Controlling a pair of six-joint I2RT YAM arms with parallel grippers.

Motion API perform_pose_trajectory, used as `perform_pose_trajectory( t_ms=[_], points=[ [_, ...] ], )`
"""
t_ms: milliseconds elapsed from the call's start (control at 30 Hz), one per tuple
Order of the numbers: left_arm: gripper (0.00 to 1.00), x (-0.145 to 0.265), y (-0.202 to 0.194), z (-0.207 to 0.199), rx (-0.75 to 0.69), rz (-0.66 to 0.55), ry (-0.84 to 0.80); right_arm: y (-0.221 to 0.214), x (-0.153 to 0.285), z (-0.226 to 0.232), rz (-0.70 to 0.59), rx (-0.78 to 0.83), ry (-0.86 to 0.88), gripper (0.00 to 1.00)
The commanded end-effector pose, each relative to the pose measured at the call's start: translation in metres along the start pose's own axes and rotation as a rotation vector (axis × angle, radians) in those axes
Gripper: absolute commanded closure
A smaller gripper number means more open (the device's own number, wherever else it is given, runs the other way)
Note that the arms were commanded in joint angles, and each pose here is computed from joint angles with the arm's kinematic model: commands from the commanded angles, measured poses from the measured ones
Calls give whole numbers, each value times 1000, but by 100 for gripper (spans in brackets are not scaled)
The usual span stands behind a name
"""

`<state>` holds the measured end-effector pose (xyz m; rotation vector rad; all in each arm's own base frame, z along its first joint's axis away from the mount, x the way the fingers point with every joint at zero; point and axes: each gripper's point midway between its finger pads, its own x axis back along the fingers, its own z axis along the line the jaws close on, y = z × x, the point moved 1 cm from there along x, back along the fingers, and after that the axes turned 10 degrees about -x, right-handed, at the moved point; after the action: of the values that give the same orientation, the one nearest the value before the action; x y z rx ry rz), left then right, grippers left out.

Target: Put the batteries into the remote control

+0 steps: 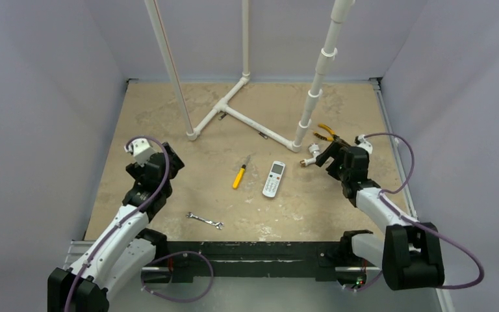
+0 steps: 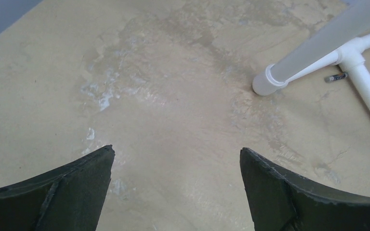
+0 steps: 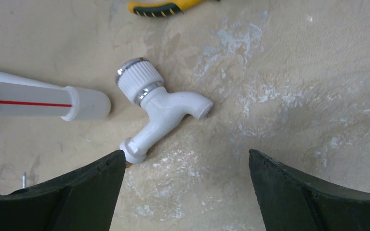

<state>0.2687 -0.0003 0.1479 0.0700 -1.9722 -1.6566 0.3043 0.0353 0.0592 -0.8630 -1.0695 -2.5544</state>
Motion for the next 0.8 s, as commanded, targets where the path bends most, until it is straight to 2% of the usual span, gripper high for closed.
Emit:
perform_pose_trajectory(
  t_ms=[0, 100, 167, 233, 300, 367, 433, 567, 767],
  points=[
    [0, 5, -3, 0, 65, 52, 23, 35, 18, 14, -156, 24, 41, 1],
    [0, 9, -3, -19, 64, 110, -68, 38, 26, 11, -149, 109, 18, 1],
    [2, 11, -4, -31, 63, 145, -121, 34, 27, 10, -125, 97, 11, 1],
    [8, 14, -4, -42, 55, 163, -185, 19, 27, 22, -64, 45, 78, 1],
    [11, 19, -5, -54, 52, 168, -267, -2, 27, 36, -14, 64, 99, 1],
    [12, 27, -1, -67, 61, 142, -355, -35, 36, 65, -2, 193, 122, 1],
    [12, 35, -2, -74, 53, 137, -410, -63, 47, 84, 16, 240, 162, 1],
    [12, 42, -5, -79, 30, 149, -449, -106, 52, 95, 116, 146, 239, 3],
    [12, 45, -11, -84, 3, 172, -485, -141, 38, 92, 188, 172, 195, 9]
  ],
)
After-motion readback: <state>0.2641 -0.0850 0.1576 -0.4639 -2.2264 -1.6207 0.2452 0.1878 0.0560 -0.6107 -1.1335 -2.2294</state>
